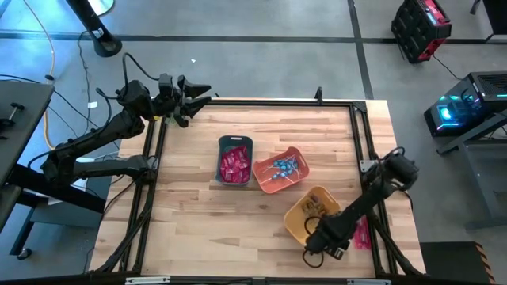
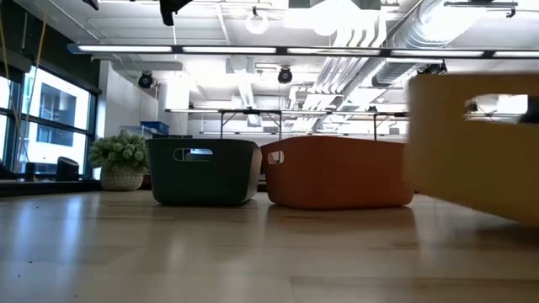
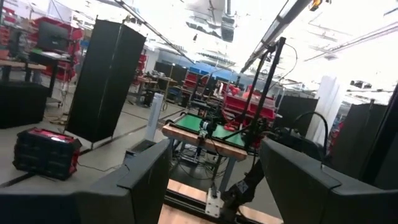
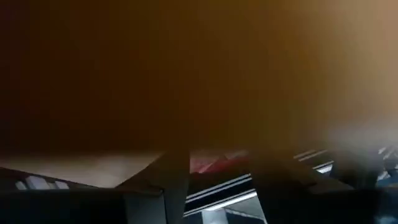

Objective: Sort candy
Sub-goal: Adjust the yellow bin

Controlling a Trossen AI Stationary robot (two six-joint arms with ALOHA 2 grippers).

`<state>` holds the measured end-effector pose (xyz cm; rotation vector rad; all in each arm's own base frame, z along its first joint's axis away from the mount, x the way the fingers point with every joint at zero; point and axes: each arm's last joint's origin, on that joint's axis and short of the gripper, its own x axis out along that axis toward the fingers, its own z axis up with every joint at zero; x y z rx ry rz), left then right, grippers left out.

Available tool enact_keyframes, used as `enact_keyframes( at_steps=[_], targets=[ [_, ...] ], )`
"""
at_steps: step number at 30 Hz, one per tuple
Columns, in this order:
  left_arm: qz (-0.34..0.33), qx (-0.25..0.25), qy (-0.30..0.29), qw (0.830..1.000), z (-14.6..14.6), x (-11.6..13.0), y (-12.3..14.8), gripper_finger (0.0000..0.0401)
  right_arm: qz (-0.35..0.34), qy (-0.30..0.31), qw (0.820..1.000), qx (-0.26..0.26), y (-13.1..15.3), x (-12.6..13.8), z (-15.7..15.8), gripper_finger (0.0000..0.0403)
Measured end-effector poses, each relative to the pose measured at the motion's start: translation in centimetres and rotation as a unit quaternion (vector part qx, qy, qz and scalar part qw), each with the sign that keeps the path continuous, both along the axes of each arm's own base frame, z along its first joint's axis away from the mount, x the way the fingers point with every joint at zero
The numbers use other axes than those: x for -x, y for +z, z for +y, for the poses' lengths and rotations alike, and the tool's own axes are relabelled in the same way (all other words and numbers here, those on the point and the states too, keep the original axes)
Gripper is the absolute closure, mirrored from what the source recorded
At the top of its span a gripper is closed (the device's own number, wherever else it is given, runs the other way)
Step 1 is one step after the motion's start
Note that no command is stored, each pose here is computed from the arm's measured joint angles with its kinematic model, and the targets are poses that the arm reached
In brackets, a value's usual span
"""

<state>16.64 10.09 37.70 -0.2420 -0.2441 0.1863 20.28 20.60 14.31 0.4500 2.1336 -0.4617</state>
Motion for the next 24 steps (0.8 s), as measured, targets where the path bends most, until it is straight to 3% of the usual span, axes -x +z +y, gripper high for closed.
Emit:
enact_keyframes(
  at_steps=[5, 9, 14, 18, 24],
  targets=[
    [-0.002, 0.010, -0.002, 1.000, 0.0, 0.0, 0.0, 0.0162, 0.013, -0.006, 1.000, -0.001, -0.7, 1.1, 0.3, 0.0247],
    [-0.004, 0.018, -0.004, 1.000, 0.0, 0.0, 0.0, 0.0162, -0.019, -0.012, 1.000, 0.002, 0.8, 0.7, -0.2, 0.0247],
    [-0.004, 0.019, 0.000, 1.000, 0.0, 0.0, 0.0, 0.0162, -0.115, -0.052, 0.989, 0.074, 3.8, -0.2, -2.0, 0.0247],
    [-0.006, 0.024, 0.003, 1.000, 0.0, 0.0, 0.0, 0.0162, -0.112, -0.074, 0.986, 0.098, 6.2, 1.2, -3.0, 0.0247],
    [-0.007, 0.032, 0.001, 0.999, 0.0, 0.0, 0.0, 0.0162, -0.126, -0.068, 0.988, 0.059, 7.7, 3.1, -1.9, 0.0247]
  ],
)
